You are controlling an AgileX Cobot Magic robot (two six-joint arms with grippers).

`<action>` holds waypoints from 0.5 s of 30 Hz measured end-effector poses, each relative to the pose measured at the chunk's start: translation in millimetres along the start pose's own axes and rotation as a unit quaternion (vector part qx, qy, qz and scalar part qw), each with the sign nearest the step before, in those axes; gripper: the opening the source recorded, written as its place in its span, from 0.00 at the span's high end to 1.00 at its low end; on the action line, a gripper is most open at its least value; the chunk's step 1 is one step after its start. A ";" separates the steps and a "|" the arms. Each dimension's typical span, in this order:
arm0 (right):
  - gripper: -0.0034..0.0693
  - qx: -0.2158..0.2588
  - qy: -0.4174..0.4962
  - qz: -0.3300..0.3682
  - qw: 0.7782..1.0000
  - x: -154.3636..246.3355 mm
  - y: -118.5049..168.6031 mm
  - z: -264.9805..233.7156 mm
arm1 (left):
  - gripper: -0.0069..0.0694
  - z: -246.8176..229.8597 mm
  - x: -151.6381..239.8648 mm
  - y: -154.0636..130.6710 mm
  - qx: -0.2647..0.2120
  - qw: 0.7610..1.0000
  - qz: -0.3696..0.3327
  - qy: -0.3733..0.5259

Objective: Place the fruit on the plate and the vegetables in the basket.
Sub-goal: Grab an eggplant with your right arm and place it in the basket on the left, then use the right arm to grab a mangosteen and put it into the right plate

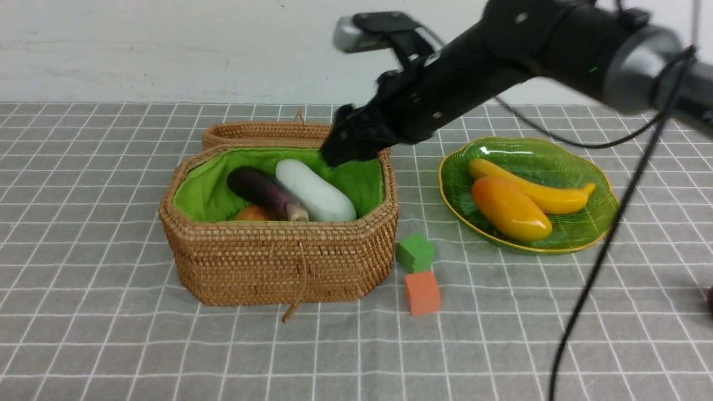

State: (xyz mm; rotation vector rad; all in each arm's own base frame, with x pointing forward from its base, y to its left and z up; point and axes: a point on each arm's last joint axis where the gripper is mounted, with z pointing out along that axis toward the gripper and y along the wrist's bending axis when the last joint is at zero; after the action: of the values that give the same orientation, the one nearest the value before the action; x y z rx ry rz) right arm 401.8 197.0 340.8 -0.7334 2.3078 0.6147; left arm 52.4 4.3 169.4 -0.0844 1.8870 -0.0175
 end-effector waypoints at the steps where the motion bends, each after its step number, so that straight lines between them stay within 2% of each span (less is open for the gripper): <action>1: 0.10 0.004 0.003 0.001 1.000 0.1 -1.3 -6.6 | 0.75 0.0 0.0 0.0 0.000 1.000 0.000 0.000; 4: 0.15 0.104 0.038 0.063 0.992 11.2 -49.7 -65.5 | 0.74 0.0 0.0 0.0 0.000 1.000 0.000 0.000; 6: 0.17 0.161 0.056 0.116 0.979 22.8 -76.2 -97.7 | 0.74 0.0 0.0 0.0 0.000 1.000 0.000 0.000; 8: 0.18 0.218 0.063 0.193 0.955 44.3 -106.7 -130.7 | 0.74 0.0 0.0 0.0 0.000 1.000 0.000 0.000; 11: 0.18 0.261 0.070 0.285 0.919 90.9 -134.8 -162.1 | 0.73 0.0 0.0 0.0 0.000 1.000 0.000 0.000; 13: 0.18 0.280 0.055 0.337 0.897 121.9 -142.1 -175.5 | 0.73 0.0 0.0 0.0 0.000 1.000 0.000 0.000; 15: 0.18 0.289 0.054 0.365 0.884 144.6 -146.4 -175.8 | 0.73 0.0 0.0 0.0 0.000 1.000 0.000 0.000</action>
State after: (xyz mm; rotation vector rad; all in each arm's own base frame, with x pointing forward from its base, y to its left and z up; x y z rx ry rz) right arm 327.0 -62.9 329.2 0.4190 2.6463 0.1471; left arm 52.4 4.3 169.4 -0.0844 1.8870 -0.0175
